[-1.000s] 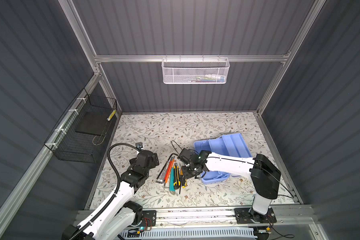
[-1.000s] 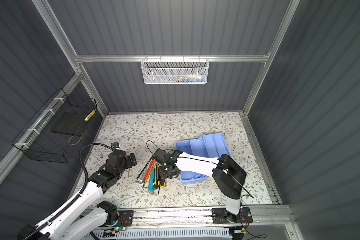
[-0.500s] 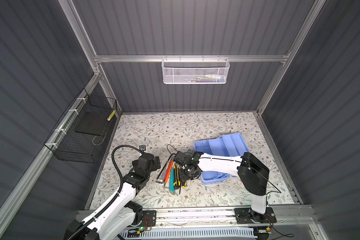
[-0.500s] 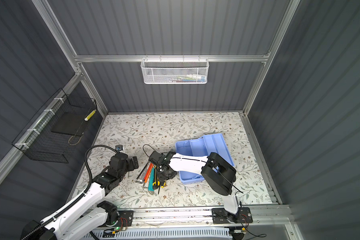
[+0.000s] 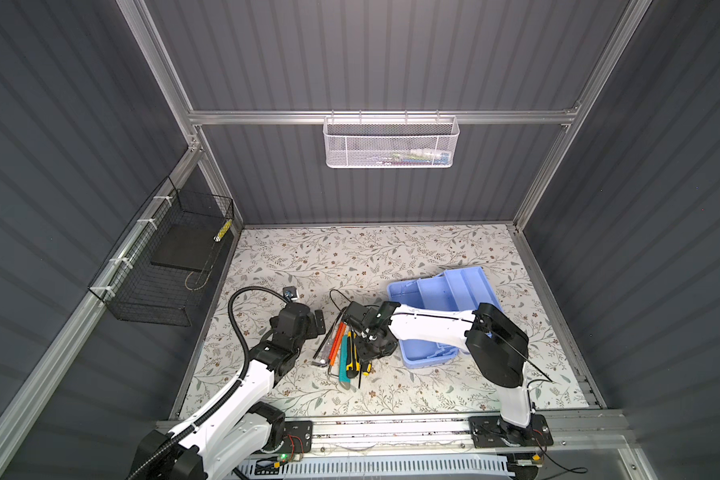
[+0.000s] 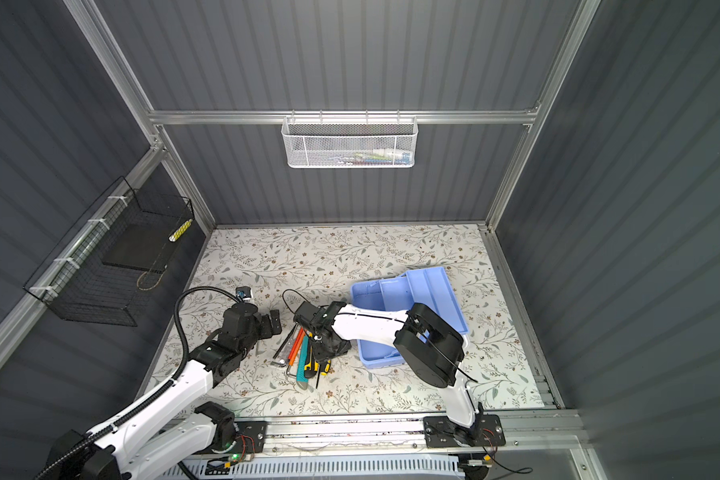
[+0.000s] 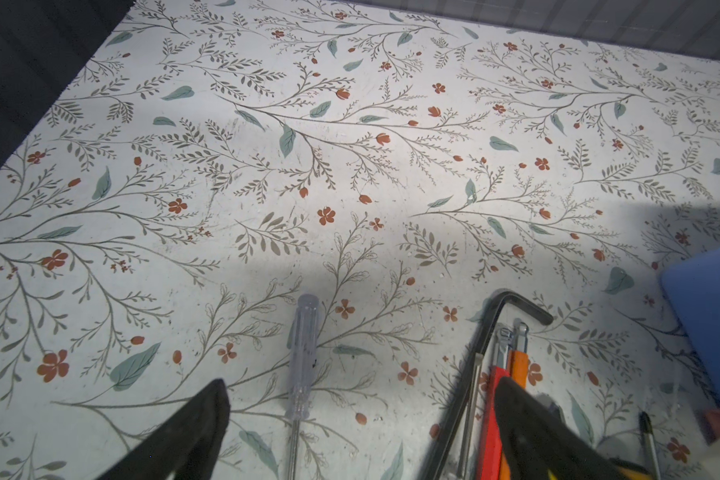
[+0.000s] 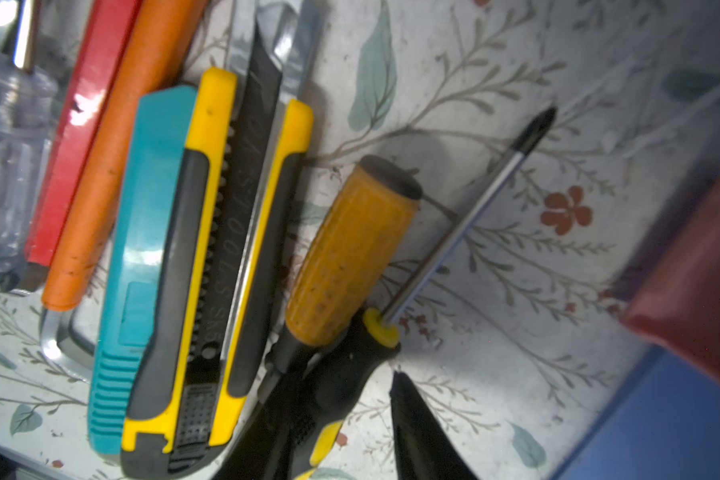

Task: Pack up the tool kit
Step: 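Lower the right gripper onto the black-and-yellow screwdriver handle and close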

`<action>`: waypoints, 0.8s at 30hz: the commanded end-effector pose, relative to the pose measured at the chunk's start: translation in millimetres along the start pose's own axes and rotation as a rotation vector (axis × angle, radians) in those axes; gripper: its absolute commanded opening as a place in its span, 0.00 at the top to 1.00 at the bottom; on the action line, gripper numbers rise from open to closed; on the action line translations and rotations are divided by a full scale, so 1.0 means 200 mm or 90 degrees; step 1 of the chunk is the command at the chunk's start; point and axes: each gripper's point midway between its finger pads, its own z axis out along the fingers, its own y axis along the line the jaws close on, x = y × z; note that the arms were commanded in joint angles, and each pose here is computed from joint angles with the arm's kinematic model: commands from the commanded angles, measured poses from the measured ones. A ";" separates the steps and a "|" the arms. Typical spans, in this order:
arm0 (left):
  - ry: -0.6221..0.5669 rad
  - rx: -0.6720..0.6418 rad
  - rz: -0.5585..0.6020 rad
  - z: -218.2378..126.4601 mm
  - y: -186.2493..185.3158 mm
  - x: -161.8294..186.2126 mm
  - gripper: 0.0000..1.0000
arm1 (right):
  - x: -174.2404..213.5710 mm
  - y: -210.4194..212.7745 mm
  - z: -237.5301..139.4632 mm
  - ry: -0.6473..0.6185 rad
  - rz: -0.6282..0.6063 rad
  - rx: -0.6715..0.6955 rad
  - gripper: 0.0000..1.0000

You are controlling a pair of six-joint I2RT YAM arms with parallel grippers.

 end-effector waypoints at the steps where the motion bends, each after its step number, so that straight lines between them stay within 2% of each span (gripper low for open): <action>1: 0.002 0.004 0.010 0.01 -0.01 -0.01 0.00 | 0.06 -0.09 0.02 0.029 0.007 0.060 0.63; 6: 0.008 0.005 0.013 0.02 -0.02 -0.01 0.00 | 0.08 -0.13 -0.02 0.032 -0.001 0.084 0.71; 11: 0.007 0.005 0.013 0.02 -0.01 -0.01 0.00 | 0.11 -0.17 -0.08 0.038 -0.013 0.119 0.73; 16: 0.004 0.004 0.011 0.02 -0.01 -0.01 0.00 | 0.11 -0.12 -0.14 0.008 0.005 0.066 0.65; 20: 0.004 0.004 0.011 0.02 -0.01 -0.01 0.01 | 0.08 -0.10 -0.18 -0.009 0.008 0.051 0.52; 24: 0.009 0.003 0.014 0.03 -0.01 -0.01 0.00 | 0.08 -0.08 -0.18 -0.010 0.008 0.038 0.49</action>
